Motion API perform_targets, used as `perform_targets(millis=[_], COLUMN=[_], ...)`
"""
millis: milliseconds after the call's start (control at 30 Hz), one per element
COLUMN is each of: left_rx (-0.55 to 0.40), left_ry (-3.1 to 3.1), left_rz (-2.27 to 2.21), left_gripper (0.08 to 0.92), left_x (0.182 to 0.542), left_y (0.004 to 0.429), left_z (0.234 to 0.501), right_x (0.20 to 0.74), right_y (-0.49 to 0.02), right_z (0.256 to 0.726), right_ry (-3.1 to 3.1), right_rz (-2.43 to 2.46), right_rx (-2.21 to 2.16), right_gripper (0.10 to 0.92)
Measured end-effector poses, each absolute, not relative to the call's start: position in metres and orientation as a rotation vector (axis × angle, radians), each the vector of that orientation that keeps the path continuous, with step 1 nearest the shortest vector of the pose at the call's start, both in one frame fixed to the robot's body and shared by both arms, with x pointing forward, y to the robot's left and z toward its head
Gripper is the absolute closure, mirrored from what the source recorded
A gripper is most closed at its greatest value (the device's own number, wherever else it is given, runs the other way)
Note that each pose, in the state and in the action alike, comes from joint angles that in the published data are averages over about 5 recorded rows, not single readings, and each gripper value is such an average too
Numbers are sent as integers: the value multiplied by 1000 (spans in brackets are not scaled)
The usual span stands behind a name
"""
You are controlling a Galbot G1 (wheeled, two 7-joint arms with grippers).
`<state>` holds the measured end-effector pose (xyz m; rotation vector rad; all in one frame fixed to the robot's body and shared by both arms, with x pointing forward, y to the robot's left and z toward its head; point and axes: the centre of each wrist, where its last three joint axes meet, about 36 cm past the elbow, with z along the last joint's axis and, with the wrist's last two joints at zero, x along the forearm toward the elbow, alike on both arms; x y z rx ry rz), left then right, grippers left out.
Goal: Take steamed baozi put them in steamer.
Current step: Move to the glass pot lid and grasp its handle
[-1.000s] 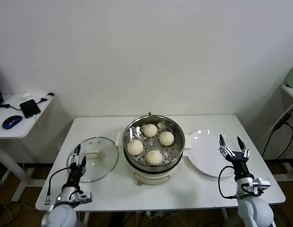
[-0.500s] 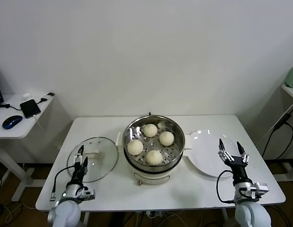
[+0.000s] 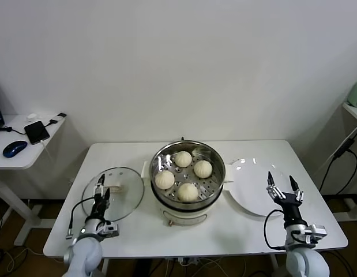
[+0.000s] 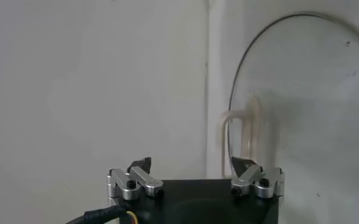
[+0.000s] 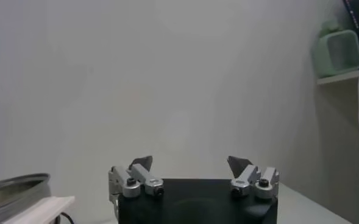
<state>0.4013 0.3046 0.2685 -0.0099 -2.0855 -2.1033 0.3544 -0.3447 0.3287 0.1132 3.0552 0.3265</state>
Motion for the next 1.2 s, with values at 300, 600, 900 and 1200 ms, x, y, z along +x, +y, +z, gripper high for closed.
perform_targets(millis=[300, 600, 900, 1200], left_rx=[-4, 17, 30, 35], left_ry=[-2080, -2094, -2115, -2134], left_rz=[-2090, -2077, -2063, -2039], left_gripper=[177, 177, 177, 177], left_x=[411, 424, 437, 444], left_y=[308, 308, 309, 308], left_z=[264, 262, 261, 257], right_x=[355, 354, 356, 355], right_y=[-346, -347, -350, -348], right_z=[325, 322, 320, 316], right_ry=[3060, 3065, 3066, 3072], right_rz=[329, 333, 330, 338], right_rx=[125, 135, 147, 155], right_gripper=[200, 200, 200, 200])
